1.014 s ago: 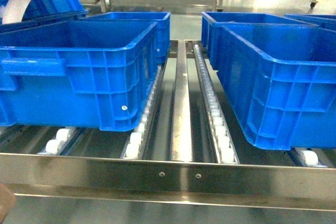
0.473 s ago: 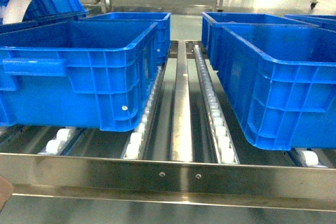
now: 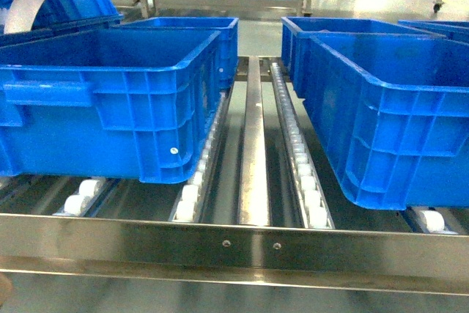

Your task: Place part in tray to right shelf

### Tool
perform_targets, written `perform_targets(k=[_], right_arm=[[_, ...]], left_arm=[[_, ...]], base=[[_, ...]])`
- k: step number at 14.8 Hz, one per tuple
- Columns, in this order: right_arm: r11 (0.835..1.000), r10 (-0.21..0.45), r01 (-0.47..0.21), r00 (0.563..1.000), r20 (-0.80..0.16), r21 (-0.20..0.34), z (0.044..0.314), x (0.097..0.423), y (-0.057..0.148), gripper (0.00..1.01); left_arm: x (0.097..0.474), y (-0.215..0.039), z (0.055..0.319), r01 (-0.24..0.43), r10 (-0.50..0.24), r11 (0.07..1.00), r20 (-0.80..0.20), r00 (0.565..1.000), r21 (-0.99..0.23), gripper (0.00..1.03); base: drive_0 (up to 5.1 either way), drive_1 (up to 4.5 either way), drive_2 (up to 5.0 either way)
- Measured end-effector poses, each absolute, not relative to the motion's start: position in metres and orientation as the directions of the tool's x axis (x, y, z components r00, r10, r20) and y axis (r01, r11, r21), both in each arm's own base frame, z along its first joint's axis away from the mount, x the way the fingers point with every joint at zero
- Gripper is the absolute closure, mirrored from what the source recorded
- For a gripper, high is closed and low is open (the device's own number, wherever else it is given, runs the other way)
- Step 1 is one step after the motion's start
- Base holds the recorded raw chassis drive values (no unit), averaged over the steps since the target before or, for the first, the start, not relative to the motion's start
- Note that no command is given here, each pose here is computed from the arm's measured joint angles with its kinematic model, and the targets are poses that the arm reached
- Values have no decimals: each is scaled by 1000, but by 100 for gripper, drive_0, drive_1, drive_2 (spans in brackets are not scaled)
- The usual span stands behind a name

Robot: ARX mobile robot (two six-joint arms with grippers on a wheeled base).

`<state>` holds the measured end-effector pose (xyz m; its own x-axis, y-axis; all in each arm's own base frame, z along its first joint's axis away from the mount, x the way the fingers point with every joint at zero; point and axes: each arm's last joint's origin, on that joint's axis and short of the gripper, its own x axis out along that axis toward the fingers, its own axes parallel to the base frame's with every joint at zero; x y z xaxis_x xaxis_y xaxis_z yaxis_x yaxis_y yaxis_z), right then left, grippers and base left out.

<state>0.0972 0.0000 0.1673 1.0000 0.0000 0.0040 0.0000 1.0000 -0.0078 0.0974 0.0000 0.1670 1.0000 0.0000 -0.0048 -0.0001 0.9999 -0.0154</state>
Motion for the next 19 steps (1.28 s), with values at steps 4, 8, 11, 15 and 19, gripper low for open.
perform_targets(k=[4,8,11,15,19], right_arm=[[1000,0,0,1000,4,-8,167,97,0,85],[1000,0,0,1000,4,-8,167,97,0,50],[1000,0,0,1000,4,-8,167,97,0,32],[1000,0,0,1000,5,-8,167,97,0,3],[1000,0,0,1000,4,-8,167,97,0,3]], left_arm=[[97,0,167,0,0,1000,-3,1000,-15,91],[97,0,167,0,0,1000,-3,1000,-15,91],[97,0,167,0,0,1000,-3,1000,-15,91],[97,0,167,0,0,1000,-3,1000,-15,91],[97,0,167,0,0,1000,-3,1000,-15,91]], base=[[0,0,0],[0,0,0],[0,0,0],[0,0,0],[0,0,0]])
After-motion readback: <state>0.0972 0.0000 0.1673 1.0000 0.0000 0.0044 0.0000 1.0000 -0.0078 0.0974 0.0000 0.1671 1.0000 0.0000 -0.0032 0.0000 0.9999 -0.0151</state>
